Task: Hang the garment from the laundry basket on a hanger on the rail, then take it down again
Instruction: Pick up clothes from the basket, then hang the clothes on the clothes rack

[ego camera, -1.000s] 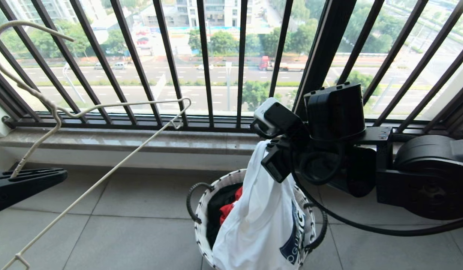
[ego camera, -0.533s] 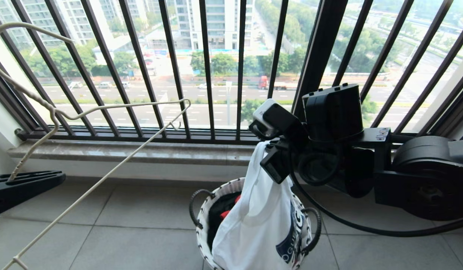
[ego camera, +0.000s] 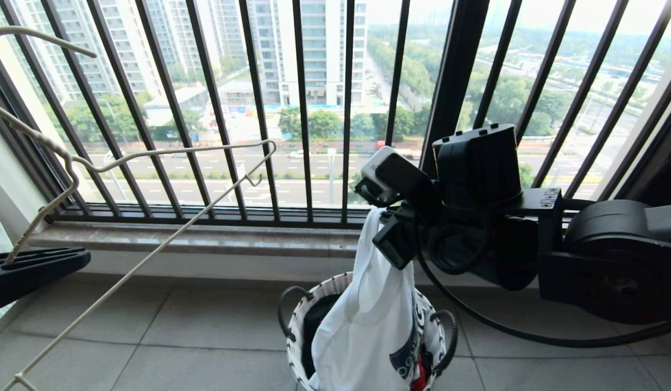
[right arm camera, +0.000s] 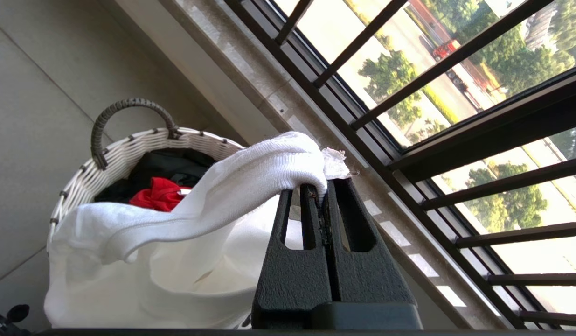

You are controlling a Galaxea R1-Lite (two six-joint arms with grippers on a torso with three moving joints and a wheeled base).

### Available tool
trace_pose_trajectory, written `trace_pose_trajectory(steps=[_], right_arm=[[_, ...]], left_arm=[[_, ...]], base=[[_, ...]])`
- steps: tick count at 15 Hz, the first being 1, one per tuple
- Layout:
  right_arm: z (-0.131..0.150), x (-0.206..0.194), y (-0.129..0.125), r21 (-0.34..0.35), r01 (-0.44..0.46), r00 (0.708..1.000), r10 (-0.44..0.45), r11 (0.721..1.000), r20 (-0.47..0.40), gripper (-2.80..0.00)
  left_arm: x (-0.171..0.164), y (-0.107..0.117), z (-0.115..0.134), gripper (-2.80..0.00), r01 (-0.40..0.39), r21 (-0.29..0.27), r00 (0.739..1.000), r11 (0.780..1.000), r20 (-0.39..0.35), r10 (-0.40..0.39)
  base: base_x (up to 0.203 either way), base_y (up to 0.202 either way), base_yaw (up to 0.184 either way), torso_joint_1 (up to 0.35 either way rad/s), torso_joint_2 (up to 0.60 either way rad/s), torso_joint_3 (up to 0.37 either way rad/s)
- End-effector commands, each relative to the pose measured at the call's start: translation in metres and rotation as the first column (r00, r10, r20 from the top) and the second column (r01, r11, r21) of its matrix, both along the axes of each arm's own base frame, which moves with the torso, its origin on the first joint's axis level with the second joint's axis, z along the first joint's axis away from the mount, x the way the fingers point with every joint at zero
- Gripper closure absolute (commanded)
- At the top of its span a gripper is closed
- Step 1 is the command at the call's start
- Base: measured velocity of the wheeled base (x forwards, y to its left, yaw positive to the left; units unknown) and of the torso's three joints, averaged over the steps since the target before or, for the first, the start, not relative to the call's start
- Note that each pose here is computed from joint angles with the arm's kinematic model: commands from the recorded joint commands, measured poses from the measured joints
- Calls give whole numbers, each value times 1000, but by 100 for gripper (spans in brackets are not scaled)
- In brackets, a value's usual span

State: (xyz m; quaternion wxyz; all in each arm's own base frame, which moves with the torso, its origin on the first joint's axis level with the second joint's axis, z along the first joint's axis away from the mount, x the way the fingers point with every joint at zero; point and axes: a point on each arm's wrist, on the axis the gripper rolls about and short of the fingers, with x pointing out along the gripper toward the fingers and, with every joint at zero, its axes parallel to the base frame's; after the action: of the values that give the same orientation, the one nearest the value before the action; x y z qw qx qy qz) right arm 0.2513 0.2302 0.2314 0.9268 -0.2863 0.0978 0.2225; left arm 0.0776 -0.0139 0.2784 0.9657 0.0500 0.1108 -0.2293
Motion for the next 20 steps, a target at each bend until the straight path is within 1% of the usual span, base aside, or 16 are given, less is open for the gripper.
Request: trace_pose_trajectory(steps=[1,8,12,16,17,20], right_arm=[[-1,0,1,-4,1,1000,-1,1000,1,0],[-1,1,0,-3,2,1000,-2,1000,0,0],[-1,1,1,-1,3,1000,-3,1000,1,0],[5,2,2,26,1,999,-2,1000,38,0],[9,2,2,34,0,999,-2,999,48,0],[21,7,6,62,0,997,-5,998,78,0]], left_arm=[[0,0,0,0,4,0,1000,1000,-3,-4],[0,0,-1,0,1,-3,1000,1000,-3,-1],[-2,0,-3,0,5,-1,1000,1000,-5,-5],[0,0,-3,0,8,-1,1000,1000,-11,-8],[1,-1,-4,0,15,-2,1000,1000,-19,-15],[-3,-7,-8,0,113,-11,993,993,-35,-114]], base=[[0,0,0,4,2,204],[0,0,0,3,1,189],[0,0,0,2,1,25],[0,0,0,0,0,0],[0,0,0,0,0,0],[0,0,0,0,0,0]])
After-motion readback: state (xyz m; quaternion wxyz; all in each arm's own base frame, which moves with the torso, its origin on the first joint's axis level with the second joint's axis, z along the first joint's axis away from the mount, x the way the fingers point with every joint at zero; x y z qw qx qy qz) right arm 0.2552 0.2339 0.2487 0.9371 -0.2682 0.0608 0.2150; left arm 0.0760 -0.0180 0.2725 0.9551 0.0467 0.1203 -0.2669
